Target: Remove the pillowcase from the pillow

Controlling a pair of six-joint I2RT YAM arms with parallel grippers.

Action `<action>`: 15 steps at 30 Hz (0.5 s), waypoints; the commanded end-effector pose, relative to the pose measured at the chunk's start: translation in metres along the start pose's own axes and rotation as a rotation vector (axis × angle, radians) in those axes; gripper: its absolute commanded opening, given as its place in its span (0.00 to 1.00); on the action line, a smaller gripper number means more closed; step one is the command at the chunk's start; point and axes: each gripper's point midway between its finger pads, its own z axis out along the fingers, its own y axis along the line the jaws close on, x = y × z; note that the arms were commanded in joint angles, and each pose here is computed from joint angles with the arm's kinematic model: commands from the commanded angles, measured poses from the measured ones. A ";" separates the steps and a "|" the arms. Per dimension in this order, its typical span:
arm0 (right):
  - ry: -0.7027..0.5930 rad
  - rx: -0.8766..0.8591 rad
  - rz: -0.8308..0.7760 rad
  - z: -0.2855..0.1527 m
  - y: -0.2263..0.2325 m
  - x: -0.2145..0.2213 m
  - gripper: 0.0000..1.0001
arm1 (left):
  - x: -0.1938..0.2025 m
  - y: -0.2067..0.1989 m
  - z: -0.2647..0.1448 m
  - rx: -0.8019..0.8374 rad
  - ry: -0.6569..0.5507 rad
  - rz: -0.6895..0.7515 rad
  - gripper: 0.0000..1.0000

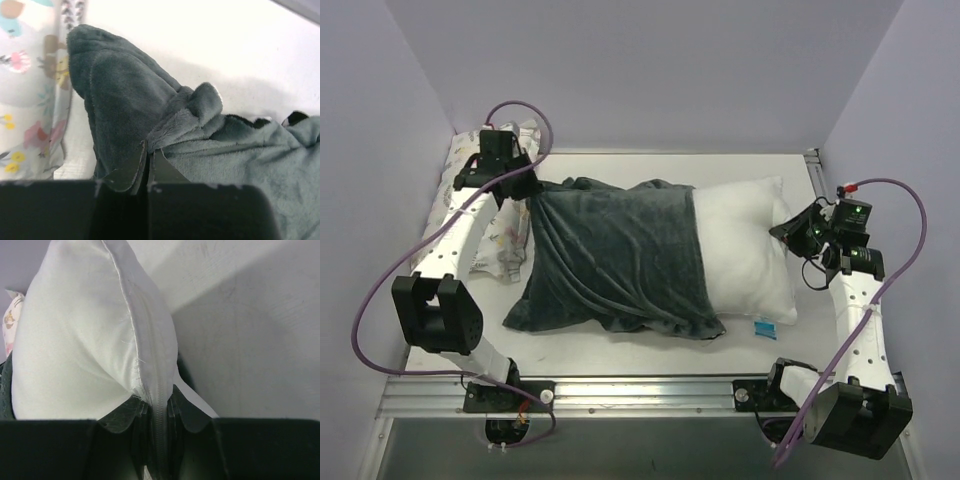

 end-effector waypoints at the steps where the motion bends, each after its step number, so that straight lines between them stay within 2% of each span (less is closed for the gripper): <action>1: -0.134 0.136 -0.013 0.005 -0.026 -0.024 0.00 | -0.021 -0.041 0.005 0.089 -0.118 0.150 0.06; 2: -0.134 0.156 -0.017 0.007 -0.030 -0.022 0.00 | -0.019 -0.051 0.004 0.104 -0.134 0.185 0.11; 6: -0.097 0.188 -0.072 0.016 -0.038 -0.001 0.00 | -0.008 -0.091 -0.020 0.171 -0.167 0.249 0.70; 7: -0.082 0.180 -0.099 0.018 -0.034 0.006 0.27 | -0.005 -0.096 -0.027 0.174 -0.177 0.270 0.78; 9: -0.078 0.200 -0.137 0.018 -0.037 0.014 0.58 | -0.008 -0.103 -0.057 0.177 -0.242 0.300 0.84; 10: -0.078 0.190 -0.165 0.015 -0.032 0.018 0.76 | 0.012 -0.113 -0.065 0.191 -0.231 0.333 0.87; 12: -0.085 0.216 -0.199 0.009 -0.033 0.020 0.82 | 0.018 -0.111 -0.097 0.184 -0.286 0.320 0.88; 13: -0.096 0.205 -0.214 0.004 -0.029 0.020 0.86 | 0.046 -0.109 -0.094 0.186 -0.241 0.316 0.89; 15: -0.096 0.207 -0.237 -0.002 -0.028 0.021 0.91 | 0.067 -0.095 -0.110 0.165 -0.239 0.287 0.89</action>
